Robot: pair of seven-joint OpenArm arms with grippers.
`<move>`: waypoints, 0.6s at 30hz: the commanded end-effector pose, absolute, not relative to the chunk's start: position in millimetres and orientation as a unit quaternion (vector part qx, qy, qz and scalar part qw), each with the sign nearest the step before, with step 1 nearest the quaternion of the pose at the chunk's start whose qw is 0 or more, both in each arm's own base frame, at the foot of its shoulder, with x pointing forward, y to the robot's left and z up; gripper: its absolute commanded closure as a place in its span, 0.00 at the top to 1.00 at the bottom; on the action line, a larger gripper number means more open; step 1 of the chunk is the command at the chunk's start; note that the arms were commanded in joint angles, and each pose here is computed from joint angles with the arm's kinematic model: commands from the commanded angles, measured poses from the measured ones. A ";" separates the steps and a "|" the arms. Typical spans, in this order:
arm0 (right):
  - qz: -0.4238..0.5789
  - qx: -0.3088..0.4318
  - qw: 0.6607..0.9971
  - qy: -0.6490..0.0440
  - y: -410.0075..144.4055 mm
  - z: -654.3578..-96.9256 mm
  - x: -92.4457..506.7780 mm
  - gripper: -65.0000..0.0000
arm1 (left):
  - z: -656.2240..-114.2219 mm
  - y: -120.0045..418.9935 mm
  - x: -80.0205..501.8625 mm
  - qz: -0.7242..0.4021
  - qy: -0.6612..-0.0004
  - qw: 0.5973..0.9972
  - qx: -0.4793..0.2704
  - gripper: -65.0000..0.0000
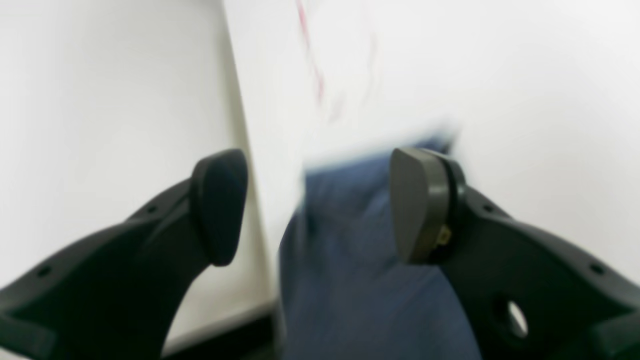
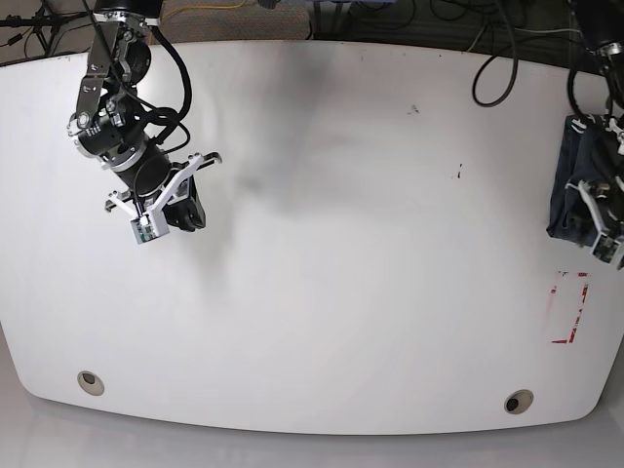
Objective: Fold the T-shirt properly
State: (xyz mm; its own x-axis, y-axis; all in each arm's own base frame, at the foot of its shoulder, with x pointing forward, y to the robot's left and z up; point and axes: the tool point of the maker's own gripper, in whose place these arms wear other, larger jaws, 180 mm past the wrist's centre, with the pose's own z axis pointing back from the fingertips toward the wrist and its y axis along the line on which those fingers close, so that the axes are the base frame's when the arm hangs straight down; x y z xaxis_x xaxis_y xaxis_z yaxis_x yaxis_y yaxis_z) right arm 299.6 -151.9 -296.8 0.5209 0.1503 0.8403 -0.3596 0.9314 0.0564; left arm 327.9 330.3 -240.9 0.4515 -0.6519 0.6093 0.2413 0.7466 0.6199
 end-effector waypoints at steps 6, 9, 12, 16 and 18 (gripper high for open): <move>0.137 0.091 0.814 -0.557 -161.8 -279.4 305.5 0.10 | -245.1 247.0 346.4 -0.225 -0.558 0.782 0.161 0.62; 0.134 0.071 0.807 -0.571 -170.8 -289.3 304.2 0.10 | -254.5 221.2 344.7 -0.208 -0.591 0.767 0.138 0.59; 0.126 0.064 0.798 -0.586 -171.8 -298.3 298.5 0.10 | -264.7 197.8 337.1 -0.198 -0.616 0.754 0.114 0.59; 0.112 0.050 0.790 -0.601 -181.9 -309.7 284.6 0.10 | -281.0 174.8 318.7 -0.175 -0.631 0.752 0.079 0.59; 0.095 0.051 0.790 -0.603 -188.2 -317.3 274.6 0.10 | -291.8 163.1 305.6 -0.166 -0.627 0.759 0.062 0.59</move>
